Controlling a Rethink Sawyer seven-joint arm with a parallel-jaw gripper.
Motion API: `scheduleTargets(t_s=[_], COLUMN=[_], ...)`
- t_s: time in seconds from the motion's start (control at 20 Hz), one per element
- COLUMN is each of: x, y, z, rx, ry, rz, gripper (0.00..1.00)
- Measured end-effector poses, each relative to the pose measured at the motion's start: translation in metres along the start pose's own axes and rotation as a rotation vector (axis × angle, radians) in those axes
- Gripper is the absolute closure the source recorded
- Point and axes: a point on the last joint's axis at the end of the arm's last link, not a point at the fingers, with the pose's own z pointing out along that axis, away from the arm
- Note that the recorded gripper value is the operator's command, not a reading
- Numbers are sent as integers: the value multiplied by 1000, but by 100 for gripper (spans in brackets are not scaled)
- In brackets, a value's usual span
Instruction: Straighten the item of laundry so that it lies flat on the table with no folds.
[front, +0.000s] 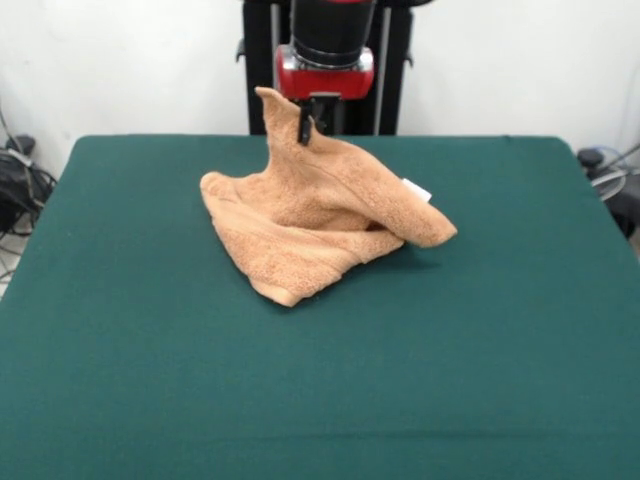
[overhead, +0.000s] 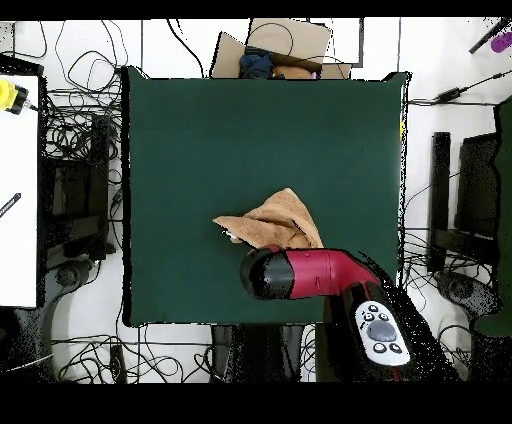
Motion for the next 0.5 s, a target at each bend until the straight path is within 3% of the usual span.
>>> scheduleTargets(t_s=[0.5], x=[-5], y=[4], z=[-1], rx=[-7], ry=[-8], rz=[-9], gripper=[100])
